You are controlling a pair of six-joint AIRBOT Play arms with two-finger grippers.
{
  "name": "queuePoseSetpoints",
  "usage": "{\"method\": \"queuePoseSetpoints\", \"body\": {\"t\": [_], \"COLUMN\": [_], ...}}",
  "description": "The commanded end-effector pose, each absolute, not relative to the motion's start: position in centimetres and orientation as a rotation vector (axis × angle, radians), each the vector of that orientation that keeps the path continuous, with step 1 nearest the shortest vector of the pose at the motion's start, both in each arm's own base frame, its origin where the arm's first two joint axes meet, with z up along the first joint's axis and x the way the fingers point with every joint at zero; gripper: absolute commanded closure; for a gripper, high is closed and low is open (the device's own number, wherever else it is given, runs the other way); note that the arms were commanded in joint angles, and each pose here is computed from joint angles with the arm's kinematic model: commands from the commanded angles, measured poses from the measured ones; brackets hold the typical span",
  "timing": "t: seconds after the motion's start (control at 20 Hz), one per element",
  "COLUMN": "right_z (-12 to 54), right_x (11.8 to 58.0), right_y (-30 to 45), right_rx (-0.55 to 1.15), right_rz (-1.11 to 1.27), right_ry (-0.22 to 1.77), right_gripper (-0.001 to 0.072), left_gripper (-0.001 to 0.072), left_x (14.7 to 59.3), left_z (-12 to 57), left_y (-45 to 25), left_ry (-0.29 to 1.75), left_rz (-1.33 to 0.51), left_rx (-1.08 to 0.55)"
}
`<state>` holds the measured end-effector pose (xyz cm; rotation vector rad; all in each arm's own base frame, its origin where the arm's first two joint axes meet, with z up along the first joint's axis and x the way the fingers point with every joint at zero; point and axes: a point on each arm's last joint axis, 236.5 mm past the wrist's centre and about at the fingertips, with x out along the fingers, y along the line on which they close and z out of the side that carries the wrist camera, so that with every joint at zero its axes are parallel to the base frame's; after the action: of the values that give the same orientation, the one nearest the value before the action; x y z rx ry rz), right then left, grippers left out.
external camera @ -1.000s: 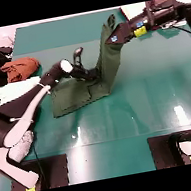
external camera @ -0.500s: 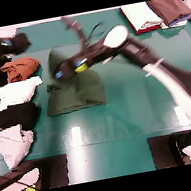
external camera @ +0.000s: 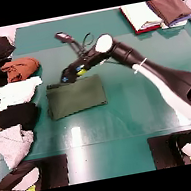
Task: Fold the shirts.
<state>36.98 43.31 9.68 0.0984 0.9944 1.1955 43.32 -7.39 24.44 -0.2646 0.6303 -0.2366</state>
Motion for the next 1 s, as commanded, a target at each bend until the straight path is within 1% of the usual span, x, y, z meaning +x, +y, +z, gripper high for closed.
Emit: {"method": "queuePoseSetpoints", "body": {"t": [0.0, 0.1, 0.25, 0.3, 0.35, 0.4, 0.45, 0.6, 0.75, 0.85, 0.9, 0.95], "right_z": [5.1, 2.9, 0.0, -1.2, -2.4, -3.4, -4.4, -6.7, -7.6, -7.7, -7.7, -7.6], "right_x": [38.9, 39.4, 40.3, 40.1, 39.9, 39.6, 39.1, 37.8, 37.2, 37.1, 37.1, 37.2], "right_y": [33.6, 28.2, 22.1, 21.2, 20.8, 21.2, 22.1, 26.4, 32.3, 35.8, 37.2, 38.5], "right_rx": [0.139, 0.237, 0.403, 0.445, 0.494, 0.563, 0.629, 0.704, 0.726, 0.700, 0.682, 0.665], "right_rz": [1.012, 0.883, 0.645, 0.590, 0.548, 0.524, 0.520, 0.593, 0.698, 0.765, 0.791, 0.816], "right_ry": [1.238, 1.300, 1.274, 1.256, 1.248, 1.250, 1.269, 1.309, 1.343, 1.341, 1.337, 1.331], "right_gripper": [0.0435, 0.0445, 0.0445, 0.0406, 0.0233, 0.0113, 0.0107, 0.0108, 0.0108, 0.0114, 0.0150, 0.0296], "left_gripper": [0.0684, 0.0684, 0.0684, 0.0684, 0.0684, 0.0684, 0.0684, 0.0684, 0.0684, 0.0684, 0.0684, 0.0684], "left_x": [42.8, 42.6, 42.6, 42.7, 42.8, 42.9, 42.9, 42.9, 42.9, 42.8, 42.7, 42.6], "left_z": [23.4, 23.1, 23.2, 23.3, 23.5, 23.5, 23.5, 23.5, 23.5, 23.4, 23.3, 23.2], "left_y": [-10.4, -12.1, -13.1, -13.1, -13.1, -13.1, -13.1, -13.1, -13.1, -13.1, -13.1, -13.2], "left_ry": [0.644, 0.647, 0.642, 0.633, 0.627, 0.623, 0.623, 0.623, 0.624, 0.629, 0.634, 0.640], "left_rz": [-0.306, -0.345, -0.371, -0.369, -0.369, -0.368, -0.368, -0.368, -0.368, -0.368, -0.369, -0.372], "left_rx": [-0.222, -0.203, -0.206, -0.204, -0.207, -0.207, -0.208, -0.207, -0.208, -0.210, -0.209, -0.211]}}
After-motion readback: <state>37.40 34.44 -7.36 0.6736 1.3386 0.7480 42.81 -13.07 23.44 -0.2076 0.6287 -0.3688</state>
